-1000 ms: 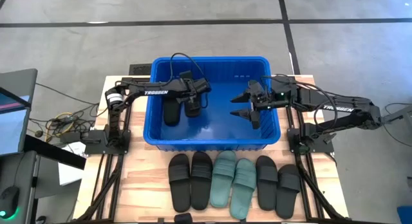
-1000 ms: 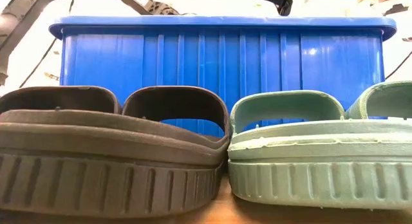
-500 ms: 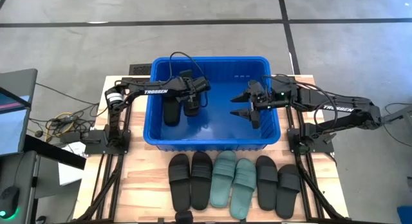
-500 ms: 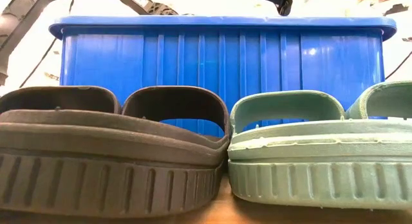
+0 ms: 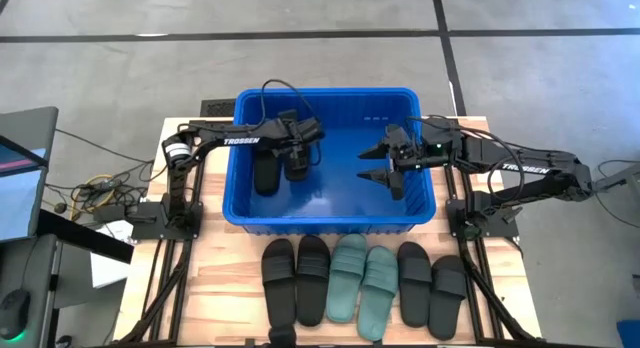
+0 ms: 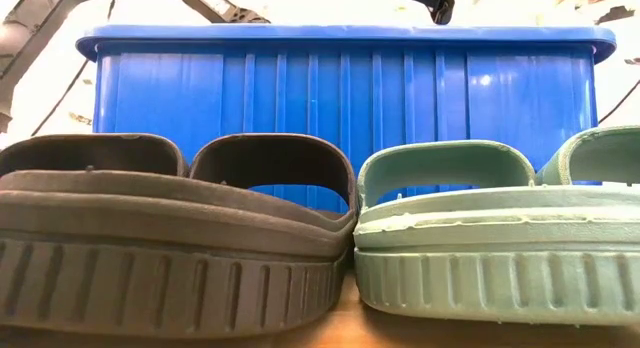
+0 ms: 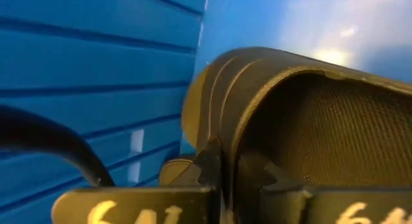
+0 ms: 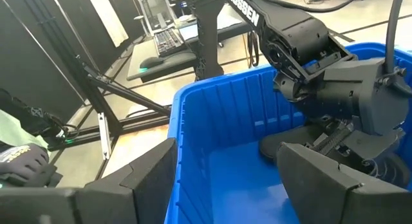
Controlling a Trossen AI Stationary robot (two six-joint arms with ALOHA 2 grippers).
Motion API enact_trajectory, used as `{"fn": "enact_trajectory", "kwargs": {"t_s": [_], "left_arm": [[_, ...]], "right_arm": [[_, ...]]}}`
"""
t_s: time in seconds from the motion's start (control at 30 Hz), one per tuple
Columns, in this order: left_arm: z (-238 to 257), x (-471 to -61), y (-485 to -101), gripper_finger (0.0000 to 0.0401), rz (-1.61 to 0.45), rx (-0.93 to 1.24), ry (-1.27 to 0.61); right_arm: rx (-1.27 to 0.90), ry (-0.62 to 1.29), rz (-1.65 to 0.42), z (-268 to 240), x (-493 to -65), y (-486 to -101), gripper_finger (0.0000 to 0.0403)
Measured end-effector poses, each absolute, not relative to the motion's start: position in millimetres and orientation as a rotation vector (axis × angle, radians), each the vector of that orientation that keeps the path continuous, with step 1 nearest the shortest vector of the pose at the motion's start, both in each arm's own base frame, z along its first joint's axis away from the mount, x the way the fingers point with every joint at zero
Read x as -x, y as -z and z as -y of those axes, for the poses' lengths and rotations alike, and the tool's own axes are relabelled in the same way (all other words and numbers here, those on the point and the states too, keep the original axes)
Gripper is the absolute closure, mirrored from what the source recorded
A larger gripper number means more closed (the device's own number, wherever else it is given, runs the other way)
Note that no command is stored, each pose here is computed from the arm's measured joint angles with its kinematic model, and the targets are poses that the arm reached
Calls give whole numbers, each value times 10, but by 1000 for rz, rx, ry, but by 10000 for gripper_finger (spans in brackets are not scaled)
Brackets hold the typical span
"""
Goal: Pick and place slides into bin
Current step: Put the black slide into the blue bin
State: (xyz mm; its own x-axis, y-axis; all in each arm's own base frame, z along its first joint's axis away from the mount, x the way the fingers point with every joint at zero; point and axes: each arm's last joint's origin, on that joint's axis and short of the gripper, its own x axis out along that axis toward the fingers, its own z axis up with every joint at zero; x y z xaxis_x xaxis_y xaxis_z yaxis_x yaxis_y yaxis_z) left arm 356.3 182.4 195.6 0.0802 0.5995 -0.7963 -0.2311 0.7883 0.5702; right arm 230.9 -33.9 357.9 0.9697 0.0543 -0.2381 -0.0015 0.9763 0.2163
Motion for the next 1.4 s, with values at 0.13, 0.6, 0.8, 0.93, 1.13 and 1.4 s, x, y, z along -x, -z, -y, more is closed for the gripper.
{"fn": "enact_trajectory", "kwargs": {"t_s": [0.13,0.6,0.8,0.93,1.13,1.4], "left_arm": [[-1799,-3497,-1834,401,-1391,-322,-627],[-1731,-3508,-1724,401,-1355,-333,-641],[-1736,-3505,-1722,393,-1391,-412,-629],[-1731,-3506,-1721,397,-1417,-467,-605],[-1732,-3506,-1720,397,-1431,-499,-583],[-1710,-3514,-1711,399,-1465,-578,-515]], "right_arm": [[-216,-29,-246,338,-2309,-3579,148],[-222,-10,-246,344,-2311,-3577,148],[-230,-10,-246,344,-2311,-3577,148],[-231,-10,-246,344,-2311,-3577,148],[-231,-5,-245,345,-2311,-3577,148],[-242,-2,-246,345,-2311,-3576,148]]}}
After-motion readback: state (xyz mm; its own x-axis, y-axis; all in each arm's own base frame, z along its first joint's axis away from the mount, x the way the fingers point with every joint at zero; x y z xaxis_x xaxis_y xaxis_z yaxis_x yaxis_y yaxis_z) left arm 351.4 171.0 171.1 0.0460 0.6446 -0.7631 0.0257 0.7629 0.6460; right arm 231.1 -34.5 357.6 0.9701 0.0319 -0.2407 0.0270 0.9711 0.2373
